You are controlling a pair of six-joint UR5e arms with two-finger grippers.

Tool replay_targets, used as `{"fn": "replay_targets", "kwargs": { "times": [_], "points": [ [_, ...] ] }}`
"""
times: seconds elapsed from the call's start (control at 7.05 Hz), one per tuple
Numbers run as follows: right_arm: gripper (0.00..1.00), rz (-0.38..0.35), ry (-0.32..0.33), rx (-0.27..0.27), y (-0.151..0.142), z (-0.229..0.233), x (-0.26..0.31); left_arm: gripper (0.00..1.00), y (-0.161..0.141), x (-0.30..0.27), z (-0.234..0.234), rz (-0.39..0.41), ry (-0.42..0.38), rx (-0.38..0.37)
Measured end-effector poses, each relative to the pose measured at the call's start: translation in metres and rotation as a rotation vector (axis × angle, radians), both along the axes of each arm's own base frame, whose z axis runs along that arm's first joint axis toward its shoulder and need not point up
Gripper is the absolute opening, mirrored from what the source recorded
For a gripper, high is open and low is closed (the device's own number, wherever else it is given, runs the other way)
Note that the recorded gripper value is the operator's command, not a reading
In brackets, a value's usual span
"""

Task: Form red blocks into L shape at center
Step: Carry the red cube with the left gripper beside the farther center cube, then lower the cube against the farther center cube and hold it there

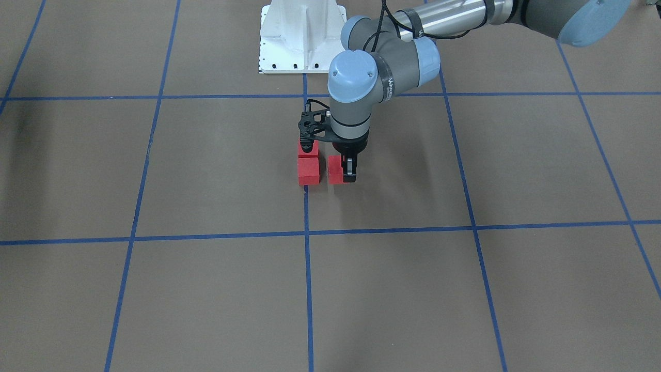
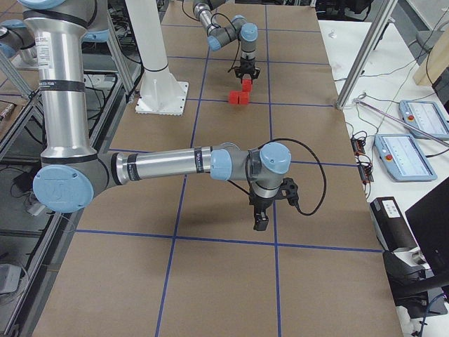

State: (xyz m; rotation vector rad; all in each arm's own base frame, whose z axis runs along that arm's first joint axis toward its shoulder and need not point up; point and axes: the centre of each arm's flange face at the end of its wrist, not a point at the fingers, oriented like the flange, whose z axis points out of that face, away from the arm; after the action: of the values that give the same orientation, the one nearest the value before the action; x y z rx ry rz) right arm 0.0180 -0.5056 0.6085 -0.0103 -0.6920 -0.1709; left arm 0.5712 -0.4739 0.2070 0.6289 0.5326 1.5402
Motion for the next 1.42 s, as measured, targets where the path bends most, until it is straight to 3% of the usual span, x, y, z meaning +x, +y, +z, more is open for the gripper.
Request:
{"fn": "replay_targets", "kwargs": {
  "times": [1.42],
  "points": [
    [0.99,0.0,-0.005,-0.002,0.001,0.001,0.0,0.21,0.016,0.018,0.002,0.031,-0.009,-0.005]
  ]
}}
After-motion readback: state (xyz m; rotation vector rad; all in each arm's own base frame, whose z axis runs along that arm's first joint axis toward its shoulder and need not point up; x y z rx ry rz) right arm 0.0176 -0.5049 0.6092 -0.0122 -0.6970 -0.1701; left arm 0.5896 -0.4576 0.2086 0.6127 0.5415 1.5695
